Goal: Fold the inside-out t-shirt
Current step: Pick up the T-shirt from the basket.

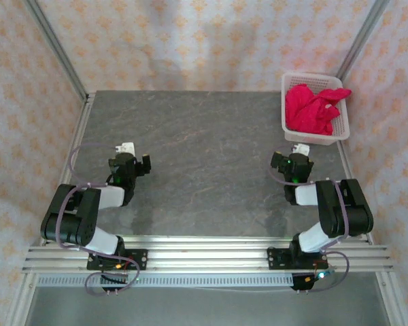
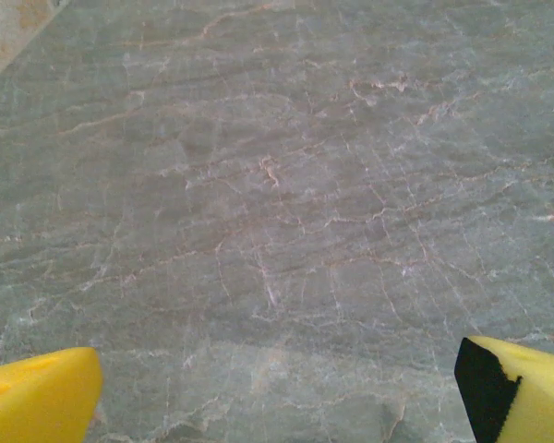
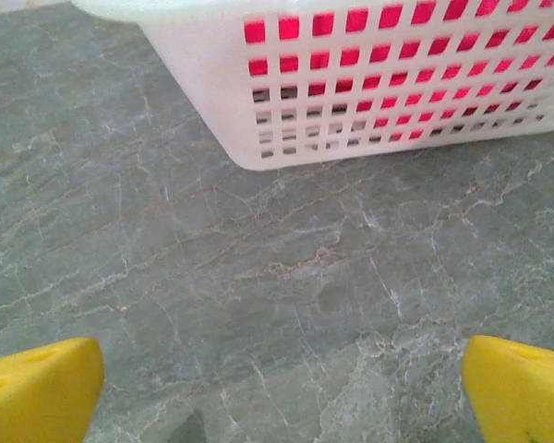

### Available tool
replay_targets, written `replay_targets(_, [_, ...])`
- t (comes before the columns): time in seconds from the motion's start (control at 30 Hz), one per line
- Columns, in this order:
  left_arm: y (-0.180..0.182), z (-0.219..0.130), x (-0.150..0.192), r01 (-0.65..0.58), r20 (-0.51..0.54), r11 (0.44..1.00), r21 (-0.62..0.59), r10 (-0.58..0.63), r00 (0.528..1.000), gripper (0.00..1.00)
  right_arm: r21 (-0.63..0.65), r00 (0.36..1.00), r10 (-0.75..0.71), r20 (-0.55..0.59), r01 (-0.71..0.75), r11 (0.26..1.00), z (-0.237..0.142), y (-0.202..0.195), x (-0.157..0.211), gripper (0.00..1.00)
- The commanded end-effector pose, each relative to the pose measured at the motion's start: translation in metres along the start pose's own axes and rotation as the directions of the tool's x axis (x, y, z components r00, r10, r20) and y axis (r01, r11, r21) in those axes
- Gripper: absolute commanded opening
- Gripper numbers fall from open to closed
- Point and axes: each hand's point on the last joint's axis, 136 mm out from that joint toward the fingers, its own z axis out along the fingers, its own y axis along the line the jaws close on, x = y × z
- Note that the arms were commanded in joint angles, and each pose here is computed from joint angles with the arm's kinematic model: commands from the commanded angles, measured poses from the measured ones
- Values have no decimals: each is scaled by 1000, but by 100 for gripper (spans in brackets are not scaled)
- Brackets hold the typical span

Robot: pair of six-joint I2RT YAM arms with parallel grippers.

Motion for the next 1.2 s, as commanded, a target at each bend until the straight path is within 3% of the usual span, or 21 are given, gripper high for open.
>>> replay_targets(0.0, [10,4,-33,10,106,999,-52,-4,994,100,-24,995,-2,102,4,1000,4,6,-31,99])
replay_targets(1.17, [10,4,-33,9,106,999,-53,-3,994,100,-11,993,0,120,1,1000,1,4,-32,99])
